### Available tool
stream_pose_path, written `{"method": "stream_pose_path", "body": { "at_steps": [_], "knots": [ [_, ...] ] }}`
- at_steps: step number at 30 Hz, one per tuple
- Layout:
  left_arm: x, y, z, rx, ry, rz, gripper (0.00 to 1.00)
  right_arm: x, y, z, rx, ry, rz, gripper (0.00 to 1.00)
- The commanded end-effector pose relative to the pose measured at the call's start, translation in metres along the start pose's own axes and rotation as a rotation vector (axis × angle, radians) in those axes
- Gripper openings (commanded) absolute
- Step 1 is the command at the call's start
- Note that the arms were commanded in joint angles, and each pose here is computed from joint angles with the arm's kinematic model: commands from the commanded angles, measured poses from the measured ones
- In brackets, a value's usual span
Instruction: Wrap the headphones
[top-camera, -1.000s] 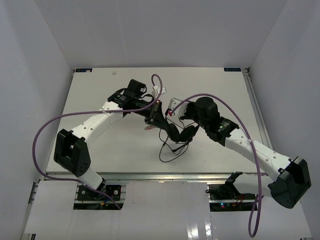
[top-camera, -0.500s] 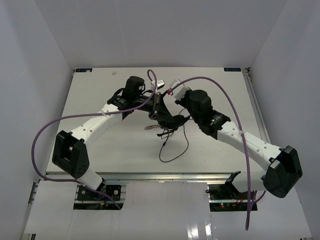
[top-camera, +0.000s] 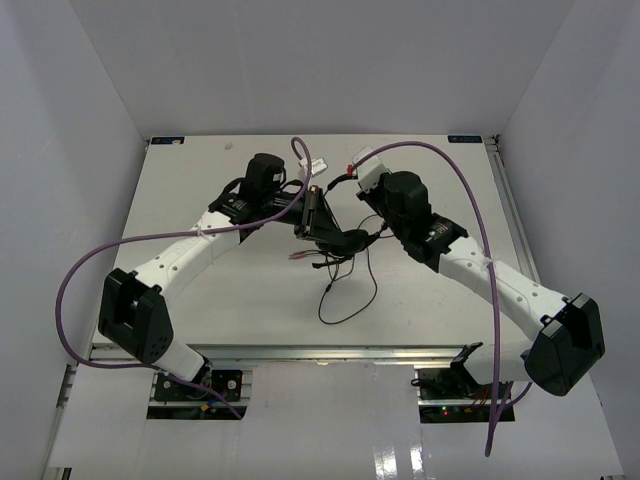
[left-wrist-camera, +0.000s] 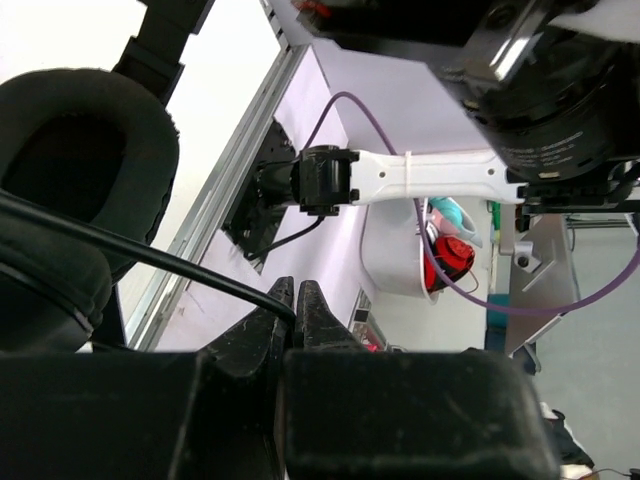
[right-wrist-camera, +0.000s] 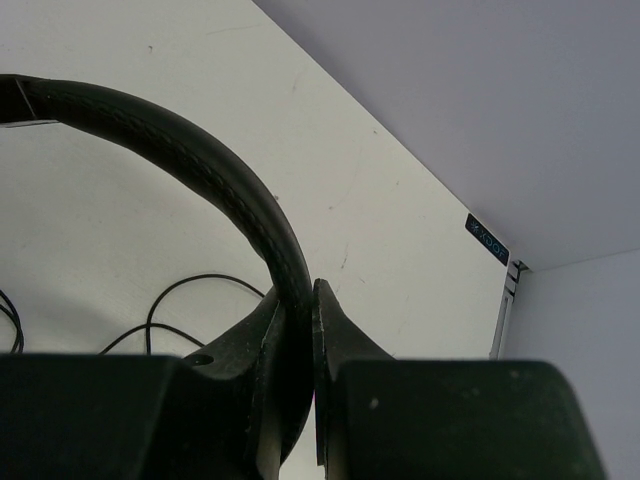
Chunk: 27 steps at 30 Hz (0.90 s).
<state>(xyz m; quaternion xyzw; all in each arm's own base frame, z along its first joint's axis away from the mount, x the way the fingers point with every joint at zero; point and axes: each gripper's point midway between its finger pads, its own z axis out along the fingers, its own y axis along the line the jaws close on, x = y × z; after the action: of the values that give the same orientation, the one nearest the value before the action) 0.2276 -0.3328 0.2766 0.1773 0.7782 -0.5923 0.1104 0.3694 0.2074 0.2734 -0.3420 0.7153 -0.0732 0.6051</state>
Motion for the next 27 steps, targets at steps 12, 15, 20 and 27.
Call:
{"method": "stream_pose_path", "body": {
  "at_steps": [12, 15, 20, 27],
  "knots": [
    [0.017, 0.039, -0.048, -0.410, 0.078, 0.218, 0.05, -0.030, -0.063, -0.011, 0.250, -0.118, -0.147, 0.08],
    [0.014, 0.044, -0.051, -0.450, 0.078, 0.235, 0.05, -0.037, -0.062, -0.008, 0.235, -0.137, -0.192, 0.08],
    [0.016, 0.048, -0.049, -0.454, 0.097, 0.236, 0.05, -0.042, -0.059, 0.000, 0.224, -0.149, -0.233, 0.08],
    [0.022, 0.005, -0.030, -0.192, 0.092, 0.165, 0.05, -0.038, -0.060, 0.018, 0.295, -0.113, -0.101, 0.08]
  ]
}}
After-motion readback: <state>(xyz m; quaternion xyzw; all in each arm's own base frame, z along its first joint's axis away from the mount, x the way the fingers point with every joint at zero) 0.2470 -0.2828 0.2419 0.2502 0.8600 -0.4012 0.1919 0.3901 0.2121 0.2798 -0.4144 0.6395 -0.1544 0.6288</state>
